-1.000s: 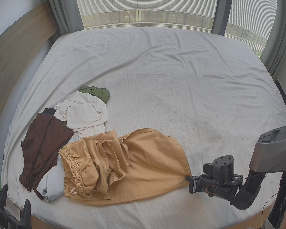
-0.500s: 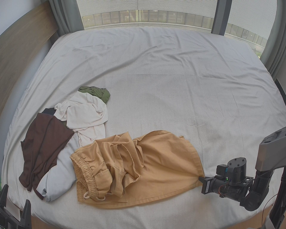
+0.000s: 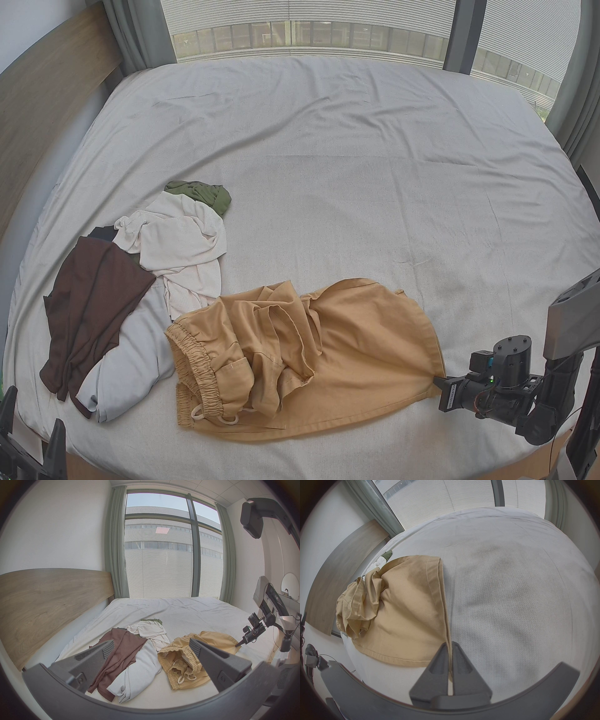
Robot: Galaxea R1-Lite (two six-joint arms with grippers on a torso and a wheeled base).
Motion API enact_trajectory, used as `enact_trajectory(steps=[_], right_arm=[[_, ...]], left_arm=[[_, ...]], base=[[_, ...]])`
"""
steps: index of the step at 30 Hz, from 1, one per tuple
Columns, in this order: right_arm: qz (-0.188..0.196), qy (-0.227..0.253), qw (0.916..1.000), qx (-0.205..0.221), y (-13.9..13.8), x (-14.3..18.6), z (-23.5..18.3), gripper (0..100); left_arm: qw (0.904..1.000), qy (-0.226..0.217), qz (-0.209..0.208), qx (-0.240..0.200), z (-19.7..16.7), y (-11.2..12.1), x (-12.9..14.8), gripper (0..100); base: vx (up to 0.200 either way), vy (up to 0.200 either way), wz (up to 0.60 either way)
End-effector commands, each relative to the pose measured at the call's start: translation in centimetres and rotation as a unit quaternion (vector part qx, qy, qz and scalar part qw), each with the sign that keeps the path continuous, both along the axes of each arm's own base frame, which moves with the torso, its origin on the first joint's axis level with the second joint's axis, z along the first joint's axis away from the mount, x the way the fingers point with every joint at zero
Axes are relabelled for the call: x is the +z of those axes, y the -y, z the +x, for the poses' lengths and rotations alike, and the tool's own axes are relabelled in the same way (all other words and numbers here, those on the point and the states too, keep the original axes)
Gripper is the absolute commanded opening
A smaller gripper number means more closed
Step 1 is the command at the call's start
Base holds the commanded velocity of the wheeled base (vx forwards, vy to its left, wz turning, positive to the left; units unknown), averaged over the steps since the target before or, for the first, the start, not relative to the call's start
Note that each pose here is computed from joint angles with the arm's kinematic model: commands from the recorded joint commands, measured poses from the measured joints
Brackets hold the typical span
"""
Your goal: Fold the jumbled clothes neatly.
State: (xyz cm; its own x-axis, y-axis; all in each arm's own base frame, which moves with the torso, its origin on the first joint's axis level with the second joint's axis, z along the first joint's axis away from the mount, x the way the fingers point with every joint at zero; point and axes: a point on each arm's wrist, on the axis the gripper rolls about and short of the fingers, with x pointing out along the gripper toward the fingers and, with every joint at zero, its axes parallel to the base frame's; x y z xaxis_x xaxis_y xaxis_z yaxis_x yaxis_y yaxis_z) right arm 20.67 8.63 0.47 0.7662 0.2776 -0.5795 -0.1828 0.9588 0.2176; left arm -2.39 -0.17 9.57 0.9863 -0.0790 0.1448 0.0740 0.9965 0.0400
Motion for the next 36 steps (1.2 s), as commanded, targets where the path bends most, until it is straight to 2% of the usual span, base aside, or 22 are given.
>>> enact_trajectory(steps=[1,14,22,26,27,31,36], right_arm=[[-0.004,-0.011,0.9999,-0.005,0.4,-0.2,-0.4,0],[-0.009,-0.019,0.9995,-0.023,1.4,-0.5,-0.6,0],[-0.014,-0.021,0.9995,-0.018,1.3,-0.7,-0.6,0],[-0.005,-0.012,0.9999,-0.009,1.0,-0.5,-0.5,0],[0.001,-0.005,1.0000,-0.005,0.9,-0.3,-0.5,100],[0.009,0.011,0.9999,0.004,0.5,0.2,-0.5,100],[0.038,0.093,0.9944,0.031,-1.3,3.8,-1.2,100]], left_arm=[[1.0000,-0.002,0.000,0.000,0.0,0.0,-0.5,100],[1.0000,-0.003,0.000,0.000,0.0,0.0,-0.6,100],[1.0000,-0.005,0.000,-0.002,0.0,0.0,-0.6,100],[0.9995,-0.006,0.002,-0.032,0.0,0.1,-0.6,100],[0.9994,-0.006,0.003,-0.035,0.0,0.2,-0.6,100],[0.9993,-0.003,0.002,-0.037,0.0,0.2,-0.4,100],[0.9960,-0.004,-0.002,-0.089,-0.1,0.3,1.3,100]], base=[[0.000,0.000,0.00],[0.000,0.000,0.00],[0.000,0.000,0.00],[0.000,0.000,0.00],[0.000,0.000,0.00],[0.000,0.000,0.00],[0.000,0.000,0.00]])
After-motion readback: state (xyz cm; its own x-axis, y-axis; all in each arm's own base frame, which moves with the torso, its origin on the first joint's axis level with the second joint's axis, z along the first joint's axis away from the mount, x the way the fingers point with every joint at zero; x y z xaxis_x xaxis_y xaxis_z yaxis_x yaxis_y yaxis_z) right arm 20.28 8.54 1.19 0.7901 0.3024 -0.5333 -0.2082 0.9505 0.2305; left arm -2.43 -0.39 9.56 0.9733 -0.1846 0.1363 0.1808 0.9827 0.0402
